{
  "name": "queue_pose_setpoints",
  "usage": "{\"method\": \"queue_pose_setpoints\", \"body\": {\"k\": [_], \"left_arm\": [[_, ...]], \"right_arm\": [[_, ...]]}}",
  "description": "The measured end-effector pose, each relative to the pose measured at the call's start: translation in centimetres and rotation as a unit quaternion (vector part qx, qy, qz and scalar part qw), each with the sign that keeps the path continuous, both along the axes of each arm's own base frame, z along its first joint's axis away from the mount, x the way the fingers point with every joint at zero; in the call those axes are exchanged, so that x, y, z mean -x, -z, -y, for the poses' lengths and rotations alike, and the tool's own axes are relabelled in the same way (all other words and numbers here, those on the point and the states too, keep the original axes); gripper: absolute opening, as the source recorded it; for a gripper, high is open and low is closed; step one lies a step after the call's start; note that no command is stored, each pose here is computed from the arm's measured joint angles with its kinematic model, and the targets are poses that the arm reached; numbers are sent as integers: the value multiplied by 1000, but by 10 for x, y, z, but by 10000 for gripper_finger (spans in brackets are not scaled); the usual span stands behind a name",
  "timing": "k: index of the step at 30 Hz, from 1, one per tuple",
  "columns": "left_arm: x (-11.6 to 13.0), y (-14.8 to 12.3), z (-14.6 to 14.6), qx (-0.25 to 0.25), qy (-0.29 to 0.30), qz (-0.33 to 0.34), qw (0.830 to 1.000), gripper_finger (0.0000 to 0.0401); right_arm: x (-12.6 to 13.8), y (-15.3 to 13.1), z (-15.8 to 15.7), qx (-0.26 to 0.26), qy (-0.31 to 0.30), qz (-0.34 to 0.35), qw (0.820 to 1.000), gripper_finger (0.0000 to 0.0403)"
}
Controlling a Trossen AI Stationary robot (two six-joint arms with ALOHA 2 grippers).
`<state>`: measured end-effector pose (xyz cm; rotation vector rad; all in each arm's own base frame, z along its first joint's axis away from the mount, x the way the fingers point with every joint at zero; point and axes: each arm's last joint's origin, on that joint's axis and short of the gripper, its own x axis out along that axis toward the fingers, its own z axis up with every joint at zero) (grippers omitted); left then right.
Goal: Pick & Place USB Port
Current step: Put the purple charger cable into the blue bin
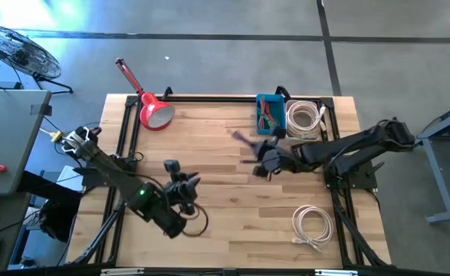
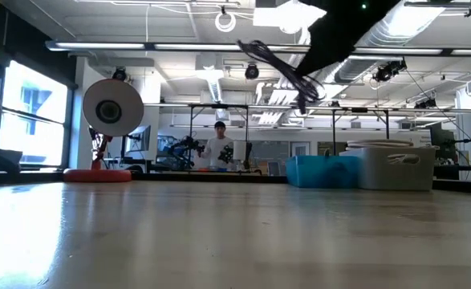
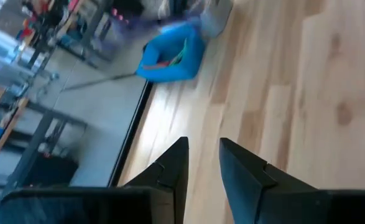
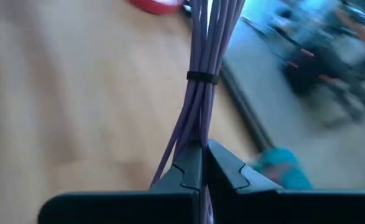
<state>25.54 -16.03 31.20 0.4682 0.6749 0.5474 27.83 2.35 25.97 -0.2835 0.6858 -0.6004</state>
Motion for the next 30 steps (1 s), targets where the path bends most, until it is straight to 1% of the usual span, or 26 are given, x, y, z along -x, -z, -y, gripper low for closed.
{"method": "queue_pose_setpoints", "body": {"k": [2, 5, 7, 10, 12, 15, 18, 21, 24, 30], "left_arm": [[0, 1, -7, -1, -14, -12, 1000, 85], [-5, 3, -14, -2, -30, -17, 999, 85], [-6, 5, -17, -5, -33, -30, 999, 85], [-10, 7, -23, -10, -29, -56, 998, 85], [-12, 8, -25, -3, -23, -71, 997, 85], [-15, 9, -27, 22, -18, -84, 996, 85], [-17, 10, -27, 55, -10, -90, 994, 85], [-18, 11, -25, 72, -3, -95, 993, 85], [-18, 11, -25, 74, -1, -95, 993, 85], [-18, 11, -25, 74, -1, -96, 993, 85]], "right_arm": [[11, -7, 14, 5, 44, 1, 999, 0], [25, -15, 41, -14, 103, 5, 995, 0], [34, -19, 62, -39, 141, 13, 989, 0], [44, -19, 97, -92, 179, 21, 979, 0], [50, -17, 119, -129, 198, 25, 971, 0], [58, -10, 149, -167, 228, 28, 959, 0], [61, -2, 170, -198, 240, 33, 950, 0], [57, 6, 186, -228, 227, 51, 945, 0], [49, 15, 196, -254, 212, 66, 941, 0], [40, 40, 203, -276, 225, 32, 934, 0]]}}
